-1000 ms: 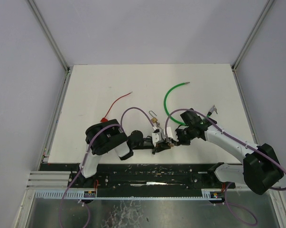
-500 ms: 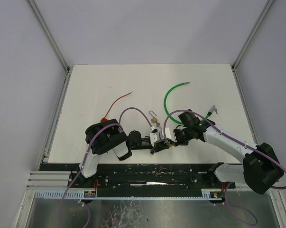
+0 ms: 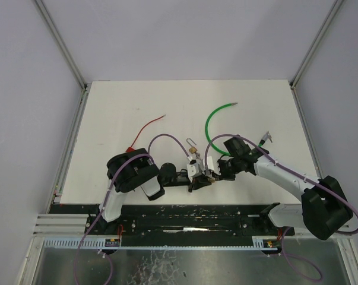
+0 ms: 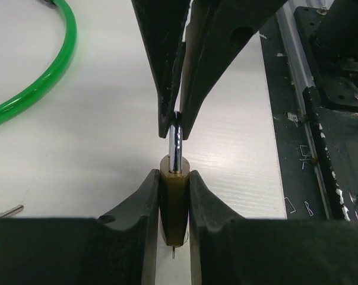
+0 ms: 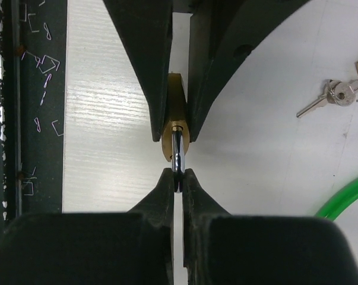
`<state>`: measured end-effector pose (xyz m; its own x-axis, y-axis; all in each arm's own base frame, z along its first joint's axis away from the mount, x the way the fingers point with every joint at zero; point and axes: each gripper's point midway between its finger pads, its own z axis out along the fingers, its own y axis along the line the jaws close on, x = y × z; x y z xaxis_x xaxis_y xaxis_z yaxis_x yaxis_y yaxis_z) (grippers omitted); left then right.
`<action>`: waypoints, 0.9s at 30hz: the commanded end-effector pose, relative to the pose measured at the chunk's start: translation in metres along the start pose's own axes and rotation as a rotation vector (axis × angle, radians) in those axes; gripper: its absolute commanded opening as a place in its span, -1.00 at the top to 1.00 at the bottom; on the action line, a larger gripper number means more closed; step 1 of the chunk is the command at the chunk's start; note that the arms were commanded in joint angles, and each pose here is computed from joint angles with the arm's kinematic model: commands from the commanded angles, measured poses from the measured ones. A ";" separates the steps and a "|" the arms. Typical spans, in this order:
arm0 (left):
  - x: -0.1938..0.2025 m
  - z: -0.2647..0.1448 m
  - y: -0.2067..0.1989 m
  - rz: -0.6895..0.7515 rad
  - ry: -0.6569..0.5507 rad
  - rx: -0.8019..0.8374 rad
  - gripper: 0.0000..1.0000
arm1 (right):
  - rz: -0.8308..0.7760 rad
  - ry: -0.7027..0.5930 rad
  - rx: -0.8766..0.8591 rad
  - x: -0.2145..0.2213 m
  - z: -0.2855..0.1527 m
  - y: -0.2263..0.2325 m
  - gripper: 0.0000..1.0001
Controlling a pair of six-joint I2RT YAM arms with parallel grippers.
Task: Lock with the key
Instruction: Lock the lock.
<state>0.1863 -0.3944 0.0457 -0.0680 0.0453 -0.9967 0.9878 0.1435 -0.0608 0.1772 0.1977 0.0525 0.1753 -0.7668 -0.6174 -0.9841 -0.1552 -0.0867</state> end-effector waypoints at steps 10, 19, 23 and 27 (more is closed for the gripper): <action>-0.051 0.014 0.033 -0.041 -0.167 -0.177 0.48 | -0.027 -0.381 -0.026 -0.059 -0.022 -0.005 1.00; -0.059 0.007 0.036 -0.067 -0.188 -0.205 -0.11 | 0.018 -0.384 -0.005 -0.048 -0.030 -0.011 1.00; -0.068 0.001 0.033 -0.066 -0.204 -0.208 -0.33 | 0.032 -0.380 0.003 -0.044 -0.035 -0.014 1.00; -0.079 -0.011 0.036 -0.074 -0.225 -0.259 -0.68 | 0.040 -0.383 0.020 -0.043 -0.042 -0.016 1.00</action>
<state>0.2168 -0.3927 0.0860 -0.1417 -0.0852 -0.9862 0.9299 0.3302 -0.1621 0.1835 0.2007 0.0857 0.0668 -0.5605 -0.8255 -0.9956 -0.0918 -0.0182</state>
